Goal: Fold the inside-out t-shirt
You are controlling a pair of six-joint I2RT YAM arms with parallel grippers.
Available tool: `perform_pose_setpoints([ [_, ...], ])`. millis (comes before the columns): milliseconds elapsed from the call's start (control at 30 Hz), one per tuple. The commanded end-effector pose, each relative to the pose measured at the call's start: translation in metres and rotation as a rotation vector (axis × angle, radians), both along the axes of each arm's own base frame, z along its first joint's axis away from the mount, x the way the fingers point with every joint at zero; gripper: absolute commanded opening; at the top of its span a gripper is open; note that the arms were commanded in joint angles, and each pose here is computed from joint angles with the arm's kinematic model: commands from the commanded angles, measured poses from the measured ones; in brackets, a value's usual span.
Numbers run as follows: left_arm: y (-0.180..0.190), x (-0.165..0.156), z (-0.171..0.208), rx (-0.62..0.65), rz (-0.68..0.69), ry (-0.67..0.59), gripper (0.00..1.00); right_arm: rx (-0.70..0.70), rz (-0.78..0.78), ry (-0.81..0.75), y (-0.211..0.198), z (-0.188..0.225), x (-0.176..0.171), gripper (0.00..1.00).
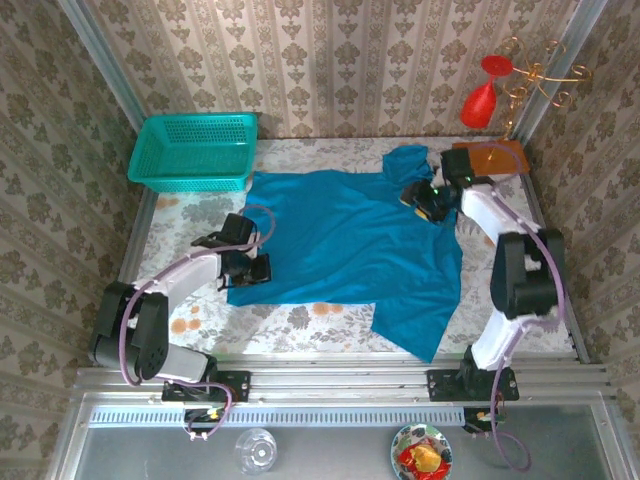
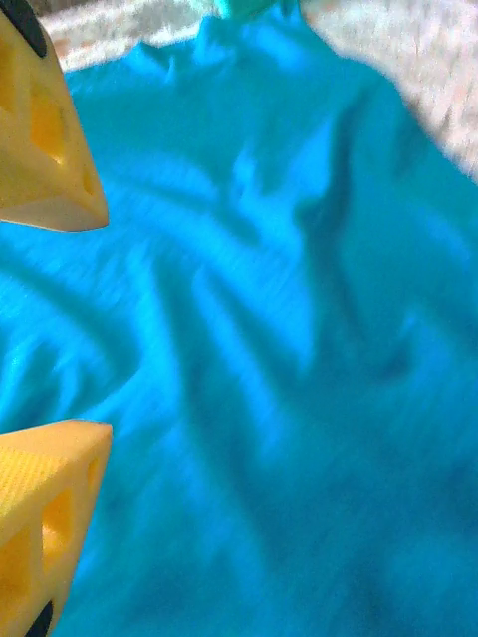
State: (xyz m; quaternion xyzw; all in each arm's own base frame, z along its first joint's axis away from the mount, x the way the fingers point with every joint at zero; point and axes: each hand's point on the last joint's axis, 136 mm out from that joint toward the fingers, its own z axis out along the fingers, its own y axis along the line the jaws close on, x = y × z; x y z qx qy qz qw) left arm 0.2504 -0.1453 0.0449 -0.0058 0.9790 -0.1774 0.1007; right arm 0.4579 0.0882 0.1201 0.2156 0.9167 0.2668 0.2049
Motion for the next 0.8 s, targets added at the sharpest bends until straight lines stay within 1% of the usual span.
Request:
perform_pose_setpoints([
  [0, 0.016, -0.016, -0.009, 0.065, 0.048, 0.037, 0.07, 0.078, 0.084, -0.058, 0.032, 0.005, 0.046, 0.54],
  [67, 0.022, -0.023, -0.014, 0.084, 0.072, 0.055, 0.06, 0.115, 0.079, -0.065, 0.040, -0.001, 0.077, 0.54],
  [133, 0.027, -0.026, -0.016, 0.094, 0.093, 0.065, 0.05, 0.145, 0.078, -0.064, 0.045, -0.008, 0.100, 0.54],
  [267, 0.037, -0.031, -0.023, 0.121, 0.142, 0.078, 0.05, 0.141, 0.046, -0.037, 0.042, -0.034, 0.137, 0.54],
  [467, 0.043, -0.042, -0.037, 0.105, 0.181, 0.134, 0.05, 0.154, -0.078, 0.008, 0.019, -0.080, 0.169, 0.53],
  [633, 0.050, -0.049, -0.042, 0.094, 0.221, 0.145, 0.07, 0.124, -0.199, 0.000, -0.015, -0.105, 0.191, 0.51],
  [767, 0.055, -0.051, -0.040, 0.075, 0.256, 0.139, 0.07, 0.102, -0.230, 0.001, -0.029, -0.120, 0.204, 0.51],
])
